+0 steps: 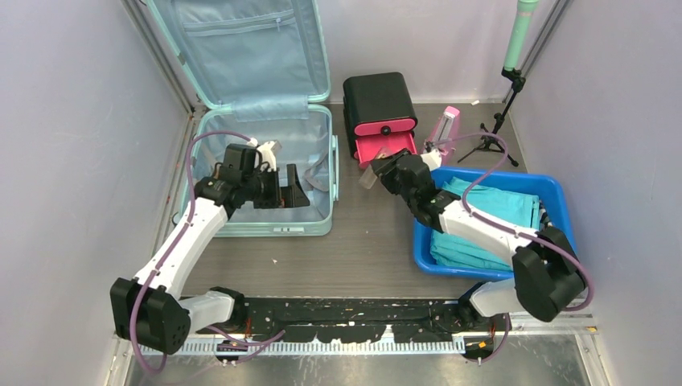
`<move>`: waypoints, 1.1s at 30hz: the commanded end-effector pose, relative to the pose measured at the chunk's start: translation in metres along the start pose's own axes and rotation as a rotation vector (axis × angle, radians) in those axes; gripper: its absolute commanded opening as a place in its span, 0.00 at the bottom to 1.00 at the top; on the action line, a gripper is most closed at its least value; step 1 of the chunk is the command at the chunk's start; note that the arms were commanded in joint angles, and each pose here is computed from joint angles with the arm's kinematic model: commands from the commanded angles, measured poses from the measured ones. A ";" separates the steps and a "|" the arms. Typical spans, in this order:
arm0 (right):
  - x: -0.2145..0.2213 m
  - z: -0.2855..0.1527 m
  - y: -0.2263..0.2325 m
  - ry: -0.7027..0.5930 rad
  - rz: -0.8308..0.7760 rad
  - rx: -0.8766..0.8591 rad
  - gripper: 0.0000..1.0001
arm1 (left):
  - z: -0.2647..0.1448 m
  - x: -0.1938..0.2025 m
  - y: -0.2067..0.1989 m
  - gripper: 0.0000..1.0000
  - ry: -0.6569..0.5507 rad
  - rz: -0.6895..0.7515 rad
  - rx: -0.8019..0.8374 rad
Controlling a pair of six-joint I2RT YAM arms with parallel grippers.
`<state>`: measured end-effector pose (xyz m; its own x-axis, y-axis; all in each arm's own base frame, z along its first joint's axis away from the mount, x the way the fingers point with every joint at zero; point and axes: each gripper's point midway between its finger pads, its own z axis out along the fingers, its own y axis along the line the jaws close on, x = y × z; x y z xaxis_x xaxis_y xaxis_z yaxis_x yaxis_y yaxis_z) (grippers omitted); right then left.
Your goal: Open, take out, and arrange the luggage
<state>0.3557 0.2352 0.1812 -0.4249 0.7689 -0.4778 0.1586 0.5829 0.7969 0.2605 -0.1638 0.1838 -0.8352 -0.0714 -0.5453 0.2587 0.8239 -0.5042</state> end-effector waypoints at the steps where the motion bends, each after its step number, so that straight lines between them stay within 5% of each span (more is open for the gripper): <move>1: -0.059 0.021 0.030 -0.220 0.248 -0.028 0.22 | -0.008 -0.001 0.007 1.00 -0.034 0.070 -0.042; 22: -0.091 0.071 -0.002 -0.441 0.550 0.122 0.25 | -0.022 -0.001 0.005 1.00 -0.088 0.099 -0.047; 33: -0.092 0.080 -0.011 -0.459 0.555 0.156 0.42 | -0.024 -0.001 0.004 1.00 -0.091 0.112 -0.042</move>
<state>0.4477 0.1884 0.1526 0.0621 0.9775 -0.2016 0.4611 0.1510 0.8744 0.2533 -0.1469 0.1905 -0.7799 -0.0465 -0.6242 0.2868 0.8598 -0.4224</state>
